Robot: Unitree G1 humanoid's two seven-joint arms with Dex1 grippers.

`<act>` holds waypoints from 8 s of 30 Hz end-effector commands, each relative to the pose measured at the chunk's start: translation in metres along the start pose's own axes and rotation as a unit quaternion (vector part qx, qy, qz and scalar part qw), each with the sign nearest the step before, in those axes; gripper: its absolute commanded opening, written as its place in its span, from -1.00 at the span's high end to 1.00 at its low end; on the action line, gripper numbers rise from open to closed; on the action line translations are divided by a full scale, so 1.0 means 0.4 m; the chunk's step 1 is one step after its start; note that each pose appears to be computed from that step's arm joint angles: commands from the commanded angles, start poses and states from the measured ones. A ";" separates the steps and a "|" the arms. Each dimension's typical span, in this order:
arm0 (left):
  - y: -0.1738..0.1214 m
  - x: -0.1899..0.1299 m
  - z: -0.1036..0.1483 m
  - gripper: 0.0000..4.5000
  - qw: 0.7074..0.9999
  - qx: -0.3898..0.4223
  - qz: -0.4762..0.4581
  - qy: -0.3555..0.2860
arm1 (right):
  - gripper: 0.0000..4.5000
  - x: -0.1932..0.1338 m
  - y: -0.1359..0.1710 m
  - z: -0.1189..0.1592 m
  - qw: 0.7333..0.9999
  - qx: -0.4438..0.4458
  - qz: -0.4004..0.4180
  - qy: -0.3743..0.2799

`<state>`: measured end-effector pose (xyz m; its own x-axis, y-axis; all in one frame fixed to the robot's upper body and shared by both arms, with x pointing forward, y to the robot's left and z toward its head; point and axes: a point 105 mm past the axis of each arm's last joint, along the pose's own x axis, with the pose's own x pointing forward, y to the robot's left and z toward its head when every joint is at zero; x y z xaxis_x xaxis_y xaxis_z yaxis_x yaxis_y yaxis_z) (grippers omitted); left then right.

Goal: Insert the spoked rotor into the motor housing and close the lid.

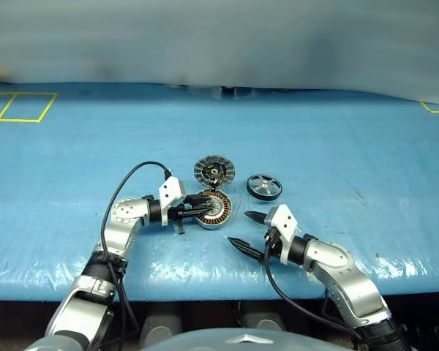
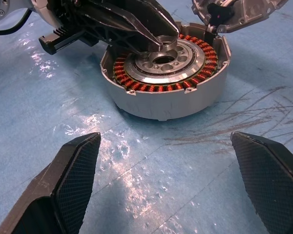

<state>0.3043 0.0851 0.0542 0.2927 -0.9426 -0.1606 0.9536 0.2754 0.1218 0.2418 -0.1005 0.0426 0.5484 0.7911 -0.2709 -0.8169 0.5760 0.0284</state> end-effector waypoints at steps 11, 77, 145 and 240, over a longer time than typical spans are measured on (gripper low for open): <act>0.006 0.001 0.036 -0.14 0.999 -0.001 0.005 -0.043 | -1.00 0.005 0.000 0.021 1.000 -0.016 0.002 -0.018; 0.004 0.030 0.005 0.99 0.999 0.033 0.002 0.011 | -1.00 0.009 0.001 0.014 1.000 -0.016 -0.003 -0.018; -0.002 0.031 -0.011 0.99 0.991 0.080 -0.029 0.105 | -1.00 0.017 -0.001 0.014 0.999 -0.018 -0.012 -0.027; -0.063 -0.051 0.001 1.00 0.994 -0.039 0.097 -0.040 | 0.68 -0.030 -0.214 0.079 0.972 -0.126 -0.170 0.107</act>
<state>0.2740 0.0949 0.0497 0.4604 -0.8845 -0.0759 0.8877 0.4588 0.0388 0.3084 -0.1536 0.0680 0.7604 0.4830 -0.4341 -0.6311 0.7073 -0.3185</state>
